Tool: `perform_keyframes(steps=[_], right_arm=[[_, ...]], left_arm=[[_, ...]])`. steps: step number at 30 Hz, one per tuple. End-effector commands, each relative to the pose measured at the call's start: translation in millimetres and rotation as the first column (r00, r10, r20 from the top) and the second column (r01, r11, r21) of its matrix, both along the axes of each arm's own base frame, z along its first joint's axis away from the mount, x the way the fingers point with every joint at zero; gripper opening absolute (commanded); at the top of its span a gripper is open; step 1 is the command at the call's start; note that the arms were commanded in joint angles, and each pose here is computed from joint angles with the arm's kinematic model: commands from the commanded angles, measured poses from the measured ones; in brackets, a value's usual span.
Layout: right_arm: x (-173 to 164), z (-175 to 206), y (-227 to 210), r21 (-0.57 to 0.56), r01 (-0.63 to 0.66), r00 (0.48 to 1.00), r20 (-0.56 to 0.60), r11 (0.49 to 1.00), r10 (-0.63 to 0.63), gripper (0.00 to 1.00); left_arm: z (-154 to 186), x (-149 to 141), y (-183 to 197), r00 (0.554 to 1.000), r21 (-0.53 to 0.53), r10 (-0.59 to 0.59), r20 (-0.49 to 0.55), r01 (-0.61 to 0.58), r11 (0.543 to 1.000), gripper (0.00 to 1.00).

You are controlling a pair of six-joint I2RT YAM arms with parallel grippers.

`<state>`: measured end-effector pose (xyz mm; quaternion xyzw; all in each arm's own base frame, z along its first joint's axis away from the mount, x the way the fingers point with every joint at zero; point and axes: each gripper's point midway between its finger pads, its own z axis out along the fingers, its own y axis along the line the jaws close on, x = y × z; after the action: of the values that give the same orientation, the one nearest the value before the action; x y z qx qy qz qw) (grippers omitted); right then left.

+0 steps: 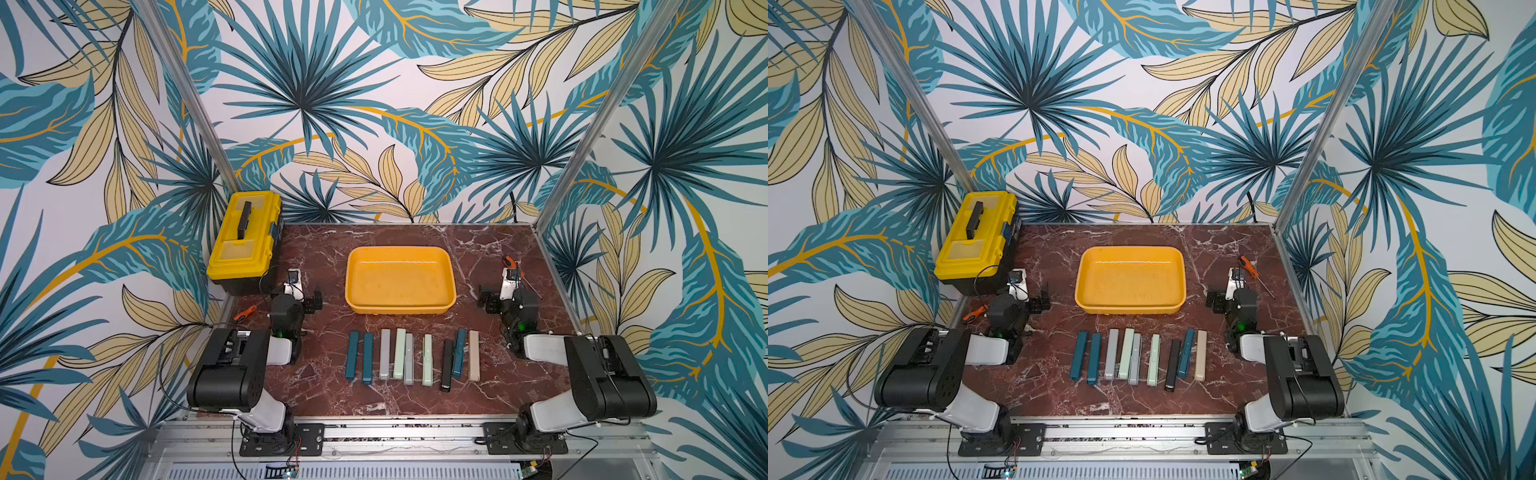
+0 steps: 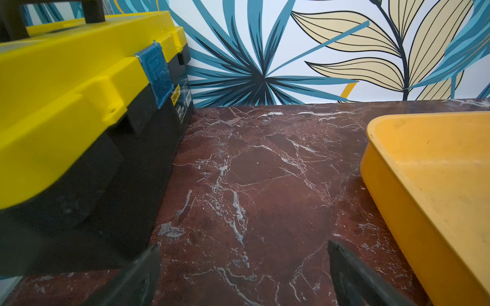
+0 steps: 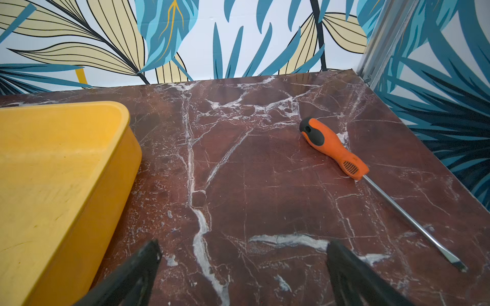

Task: Put the pruning pliers into the storage box
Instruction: Pick up the pruning pliers from the center of the board.

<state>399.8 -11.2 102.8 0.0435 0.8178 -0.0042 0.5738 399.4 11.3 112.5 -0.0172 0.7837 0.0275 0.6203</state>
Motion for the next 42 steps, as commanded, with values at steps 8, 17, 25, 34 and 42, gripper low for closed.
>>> perform_keyframes(steps=[8, 17, 25, 34, 42], right_arm=[[2.0, 5.6, 3.7, -0.008, -0.019, 1.0, 0.016, 1.0, 0.019, 1.0], [2.2, 5.0, 3.7, -0.008, -0.019, 1.0, 0.013, 1.0, 0.019, 1.0], [2.3, 5.0, 3.9, -0.007, -0.02, 1.0, 0.013, 1.0, 0.02, 0.99], [-3.4, 35.1, -23.2, -0.004, 0.148, 0.989, 0.021, 0.989, -0.147, 0.99], [-32.8, 117.7, -37.8, 0.128, 0.267, 0.957, 0.082, 0.955, -0.278, 0.99]], left_arm=[[5.0, 4.4, 8.4, 0.999, -0.012, 0.034, 0.009, -0.033, 0.999, 1.0], [4.6, 4.8, 8.6, 1.0, -0.017, 0.03, 0.006, -0.03, 0.999, 1.0], [5.1, 4.9, 6.9, 1.0, -0.011, 0.022, 0.009, -0.022, 1.0, 1.0], [30.4, 11.1, -7.7, 0.994, 0.096, 0.066, -0.083, -0.058, 0.994, 1.0], [75.9, 14.9, -17.3, 0.99, -0.012, 0.045, -0.137, -0.047, 0.999, 1.0]])
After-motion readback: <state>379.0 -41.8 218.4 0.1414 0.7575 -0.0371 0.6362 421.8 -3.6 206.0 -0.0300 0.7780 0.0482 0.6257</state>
